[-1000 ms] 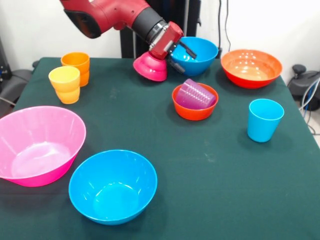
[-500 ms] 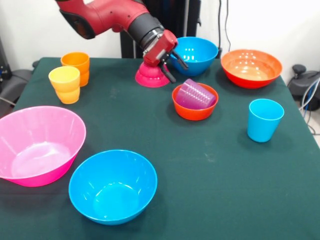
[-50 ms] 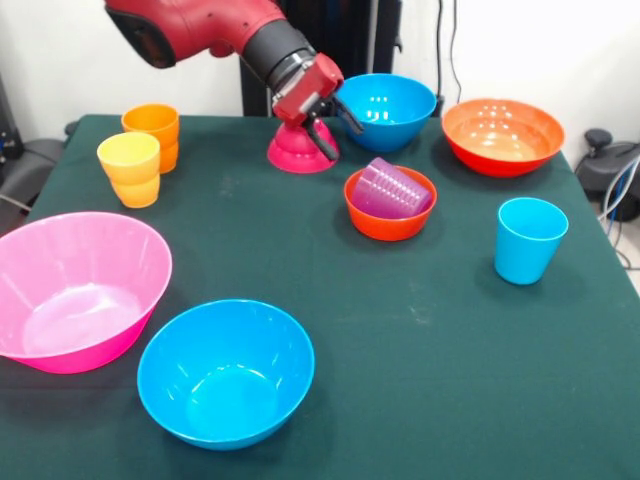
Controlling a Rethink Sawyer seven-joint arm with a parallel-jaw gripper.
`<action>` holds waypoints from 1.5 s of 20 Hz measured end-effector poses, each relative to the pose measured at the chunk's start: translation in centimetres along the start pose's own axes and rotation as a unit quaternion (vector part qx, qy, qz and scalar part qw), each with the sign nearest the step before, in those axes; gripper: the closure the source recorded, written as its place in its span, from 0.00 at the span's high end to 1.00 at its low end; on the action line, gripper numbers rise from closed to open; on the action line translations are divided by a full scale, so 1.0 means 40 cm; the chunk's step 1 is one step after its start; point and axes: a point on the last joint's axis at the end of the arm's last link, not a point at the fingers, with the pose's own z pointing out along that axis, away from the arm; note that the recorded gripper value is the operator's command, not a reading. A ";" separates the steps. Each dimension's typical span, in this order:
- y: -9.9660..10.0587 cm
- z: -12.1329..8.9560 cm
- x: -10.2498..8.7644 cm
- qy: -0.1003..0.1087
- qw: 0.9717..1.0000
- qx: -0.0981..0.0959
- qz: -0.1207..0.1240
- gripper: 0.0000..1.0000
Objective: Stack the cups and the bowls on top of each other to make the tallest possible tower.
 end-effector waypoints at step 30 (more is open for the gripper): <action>0.057 0.156 0.077 -0.023 0.997 -0.063 0.043 1.00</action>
